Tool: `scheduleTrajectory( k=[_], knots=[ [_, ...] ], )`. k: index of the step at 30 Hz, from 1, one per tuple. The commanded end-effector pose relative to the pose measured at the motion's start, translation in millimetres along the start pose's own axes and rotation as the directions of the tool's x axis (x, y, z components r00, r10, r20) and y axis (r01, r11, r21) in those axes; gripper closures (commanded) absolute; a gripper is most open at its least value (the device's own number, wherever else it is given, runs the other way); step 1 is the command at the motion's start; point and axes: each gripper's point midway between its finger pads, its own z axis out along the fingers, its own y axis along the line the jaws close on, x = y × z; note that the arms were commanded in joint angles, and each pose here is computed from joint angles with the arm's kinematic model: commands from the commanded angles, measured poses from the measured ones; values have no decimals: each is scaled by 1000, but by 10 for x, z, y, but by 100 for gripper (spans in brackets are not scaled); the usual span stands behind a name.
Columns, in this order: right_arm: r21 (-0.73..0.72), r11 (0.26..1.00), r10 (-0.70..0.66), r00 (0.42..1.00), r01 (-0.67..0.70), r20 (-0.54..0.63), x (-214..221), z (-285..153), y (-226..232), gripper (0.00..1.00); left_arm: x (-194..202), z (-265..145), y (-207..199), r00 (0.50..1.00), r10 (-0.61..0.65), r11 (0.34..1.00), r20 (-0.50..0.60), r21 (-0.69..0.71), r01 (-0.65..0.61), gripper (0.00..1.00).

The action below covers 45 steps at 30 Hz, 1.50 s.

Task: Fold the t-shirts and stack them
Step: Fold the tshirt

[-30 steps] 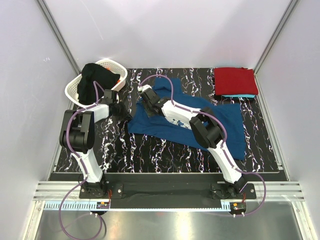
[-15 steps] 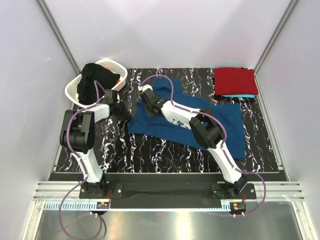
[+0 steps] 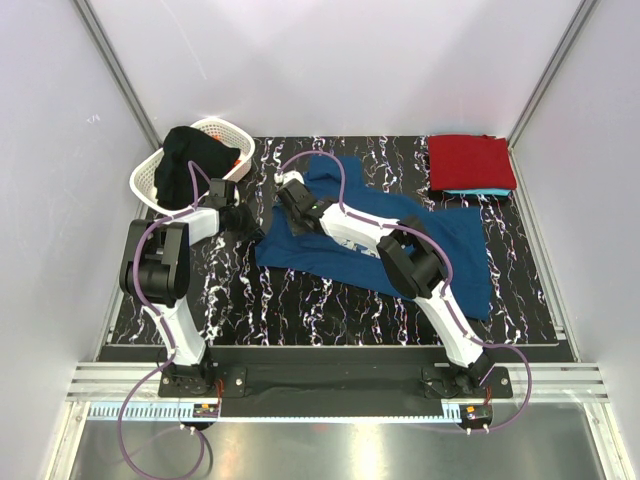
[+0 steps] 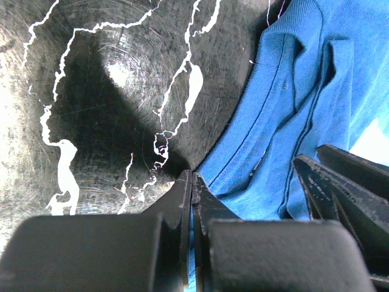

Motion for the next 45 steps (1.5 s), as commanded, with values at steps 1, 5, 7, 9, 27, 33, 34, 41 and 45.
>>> scheduleTrajectory(
  k=[1, 5, 7, 9, 27, 33, 34, 41, 45],
  knots=[
    [52, 999, -4, 999, 2, 45, -118, -38, -29, 64, -14, 0, 65, 1000, 28, 998, 12, -50, -27, 100],
    [62, 998, -12, 999, 9, 36, -69, 30, -38, 64, -9, 1, 58, 1000, 29, 998, 11, -48, -28, 100],
    [61, 998, -11, 1000, 9, 28, -39, 57, -31, 64, -6, 1, 71, 1000, 27, 998, 10, -51, -26, 100],
    [53, 999, -5, 1000, 3, 25, -28, 63, -16, 64, -7, 1, 62, 1000, 29, 998, 10, -50, -28, 100],
    [15, 997, 70, 996, -71, 56, -223, -104, 60, 66, 8, 13, 62, 999, 36, 998, 10, -55, -36, 100],
    [2, 997, 74, 996, -74, 53, -239, -130, 83, 68, 36, 15, 73, 999, 34, 998, 6, -60, -34, 100],
    [2, 997, 79, 995, -80, 56, -253, -142, 83, 69, 40, 21, 70, 999, 36, 998, 5, -59, -35, 100],
    [2, 997, 80, 996, -81, 49, -228, -104, 91, 66, 54, 31, 68, 999, 39, 997, 1, -60, -39, 100],
    [-2, 996, 85, 996, -85, 32, -169, -76, 105, 63, 57, 32, 67, 999, 42, 997, 1, -61, -41, 100]
  ],
)
